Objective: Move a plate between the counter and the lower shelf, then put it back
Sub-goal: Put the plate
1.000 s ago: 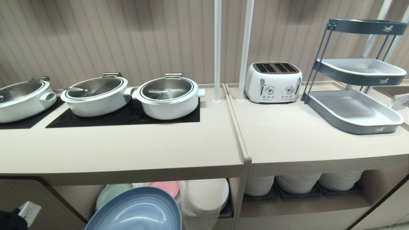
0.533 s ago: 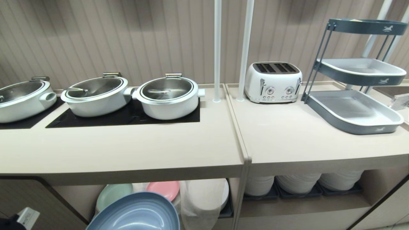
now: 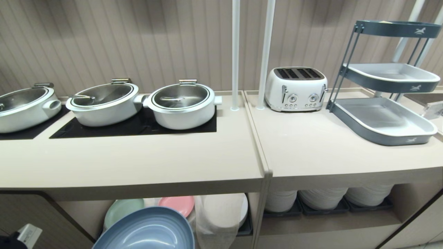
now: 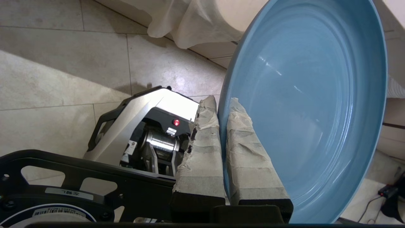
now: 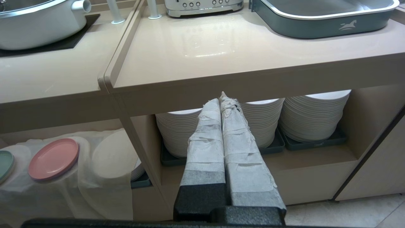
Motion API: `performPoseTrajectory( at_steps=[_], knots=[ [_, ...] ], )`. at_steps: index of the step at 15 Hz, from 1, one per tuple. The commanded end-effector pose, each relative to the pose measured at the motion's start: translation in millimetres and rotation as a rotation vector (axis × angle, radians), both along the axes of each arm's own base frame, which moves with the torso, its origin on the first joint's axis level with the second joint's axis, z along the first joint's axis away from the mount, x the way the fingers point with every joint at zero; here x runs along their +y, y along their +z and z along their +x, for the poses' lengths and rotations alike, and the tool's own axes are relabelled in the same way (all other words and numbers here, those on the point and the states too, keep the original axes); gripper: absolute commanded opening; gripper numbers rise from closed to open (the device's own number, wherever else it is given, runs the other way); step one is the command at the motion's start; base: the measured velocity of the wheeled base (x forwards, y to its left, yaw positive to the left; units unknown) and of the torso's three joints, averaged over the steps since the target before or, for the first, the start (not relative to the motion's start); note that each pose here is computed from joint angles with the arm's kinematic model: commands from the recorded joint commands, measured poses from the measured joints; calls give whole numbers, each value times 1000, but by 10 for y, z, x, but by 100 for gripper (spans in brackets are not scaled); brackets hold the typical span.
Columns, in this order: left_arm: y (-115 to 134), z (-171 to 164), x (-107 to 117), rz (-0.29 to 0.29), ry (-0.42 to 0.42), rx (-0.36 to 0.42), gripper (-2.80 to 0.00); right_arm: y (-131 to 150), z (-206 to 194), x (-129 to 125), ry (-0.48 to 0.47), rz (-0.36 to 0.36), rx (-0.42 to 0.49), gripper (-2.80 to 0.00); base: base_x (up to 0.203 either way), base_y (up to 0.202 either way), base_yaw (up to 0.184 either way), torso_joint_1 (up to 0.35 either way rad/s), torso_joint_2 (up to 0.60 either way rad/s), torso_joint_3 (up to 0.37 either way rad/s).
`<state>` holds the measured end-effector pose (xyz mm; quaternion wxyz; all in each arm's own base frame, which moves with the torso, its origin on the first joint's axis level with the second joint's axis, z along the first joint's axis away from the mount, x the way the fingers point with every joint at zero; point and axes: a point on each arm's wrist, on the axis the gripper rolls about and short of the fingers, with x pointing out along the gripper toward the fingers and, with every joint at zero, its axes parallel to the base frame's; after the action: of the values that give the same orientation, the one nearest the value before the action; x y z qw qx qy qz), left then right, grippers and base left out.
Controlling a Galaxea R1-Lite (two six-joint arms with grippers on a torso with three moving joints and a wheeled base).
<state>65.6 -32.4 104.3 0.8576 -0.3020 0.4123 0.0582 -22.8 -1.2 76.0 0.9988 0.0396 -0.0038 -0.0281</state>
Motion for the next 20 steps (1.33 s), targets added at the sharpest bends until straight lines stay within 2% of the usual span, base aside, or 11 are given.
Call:
performPoseTrajectory(
  at_steps=[1,8,20],
  knots=[
    [0,-2,4,-3,8,0,-280,1,0,0,0,1,-1,-280,0,0,0,0,0,0],
    [5,-1,7,-7,12,-4,-280,1,0,0,0,1,-1,-280,1,15,0,0,0,0],
    [6,2,12,-11,19,-2,-280,1,0,0,0,1,-1,-280,0,194,-2,3,1,2]
  ],
)
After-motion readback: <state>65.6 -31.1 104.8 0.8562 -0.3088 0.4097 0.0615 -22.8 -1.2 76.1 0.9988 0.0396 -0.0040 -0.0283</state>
